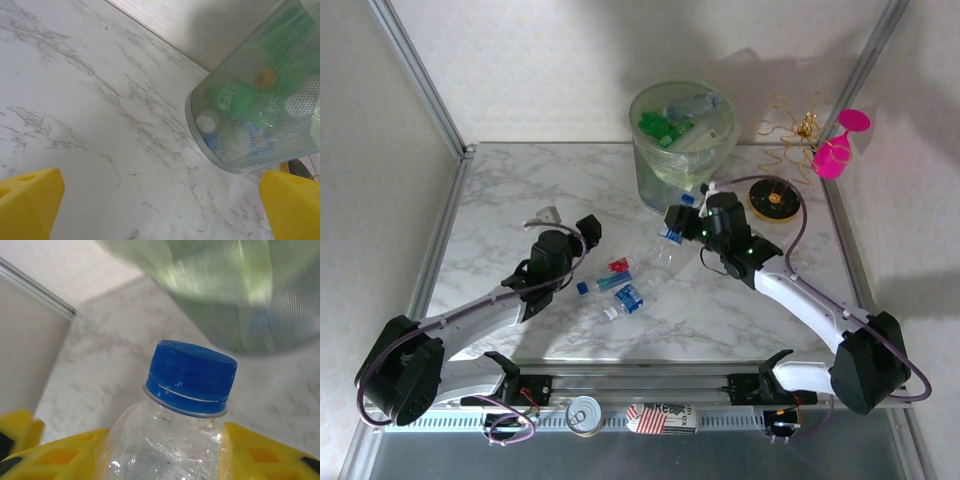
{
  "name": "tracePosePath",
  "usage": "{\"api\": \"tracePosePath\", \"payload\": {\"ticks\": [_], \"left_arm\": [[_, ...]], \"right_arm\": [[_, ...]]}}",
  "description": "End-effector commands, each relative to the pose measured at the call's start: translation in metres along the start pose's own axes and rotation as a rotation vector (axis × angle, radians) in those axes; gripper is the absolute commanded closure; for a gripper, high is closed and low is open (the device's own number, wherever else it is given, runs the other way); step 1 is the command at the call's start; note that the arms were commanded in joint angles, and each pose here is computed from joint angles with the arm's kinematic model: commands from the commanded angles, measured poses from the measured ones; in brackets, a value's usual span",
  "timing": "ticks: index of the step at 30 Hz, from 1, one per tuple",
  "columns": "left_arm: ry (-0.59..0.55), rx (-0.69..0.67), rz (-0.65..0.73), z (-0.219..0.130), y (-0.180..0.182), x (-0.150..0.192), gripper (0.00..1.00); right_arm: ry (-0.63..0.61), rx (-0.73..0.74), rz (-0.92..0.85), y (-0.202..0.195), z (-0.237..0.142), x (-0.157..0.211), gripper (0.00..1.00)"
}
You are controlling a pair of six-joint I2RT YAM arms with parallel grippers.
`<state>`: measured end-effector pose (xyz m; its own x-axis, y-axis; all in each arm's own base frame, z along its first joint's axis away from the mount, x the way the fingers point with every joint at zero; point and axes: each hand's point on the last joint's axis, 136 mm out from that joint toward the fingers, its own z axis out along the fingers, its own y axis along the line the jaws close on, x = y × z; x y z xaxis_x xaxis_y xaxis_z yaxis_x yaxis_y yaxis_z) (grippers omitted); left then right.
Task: Put the plastic bottles in the bin
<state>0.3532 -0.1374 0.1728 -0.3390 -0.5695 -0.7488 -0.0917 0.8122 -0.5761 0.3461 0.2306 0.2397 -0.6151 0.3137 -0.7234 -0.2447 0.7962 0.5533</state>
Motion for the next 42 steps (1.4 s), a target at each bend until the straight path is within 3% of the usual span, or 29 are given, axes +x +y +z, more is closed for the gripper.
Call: {"api": "tracePosePath", "payload": {"ticks": [1, 13, 18, 27, 32, 39, 42], "left_arm": [[-0.038, -0.001, 0.008, 0.004, -0.006, -0.012, 0.0], [-0.024, -0.022, 0.021, 0.004, -0.002, -0.009, 0.0], [-0.018, -0.014, 0.014, 0.004, -0.003, -0.008, 0.0], [0.013, -0.016, 0.031, 0.004, -0.002, -0.001, 0.0], [0.029, -0.033, 0.052, 0.003, 0.003, 0.003, 0.0], [0.041, -0.032, 0.061, 0.005, 0.004, 0.006, 0.0], [0.042, -0.029, 0.061, 0.004, 0.003, 0.006, 0.0]], "right_arm": [[-0.154, -0.075, -0.072, 0.023, 0.002, -0.058, 0.6], [-0.422, -0.208, -0.155, 0.055, 0.0, -0.184, 0.61], [-0.521, -0.176, -0.2, 0.053, 0.009, -0.227, 0.6], [-0.58, -0.139, -0.198, 0.029, 0.07, -0.267, 0.6], [-0.513, -0.166, -0.189, 0.025, 0.106, -0.263, 0.59], [-0.464, -0.152, -0.143, 0.014, 0.13, -0.255, 0.41], [-0.477, -0.157, -0.145, 0.018, 0.123, -0.26, 0.23]]}}
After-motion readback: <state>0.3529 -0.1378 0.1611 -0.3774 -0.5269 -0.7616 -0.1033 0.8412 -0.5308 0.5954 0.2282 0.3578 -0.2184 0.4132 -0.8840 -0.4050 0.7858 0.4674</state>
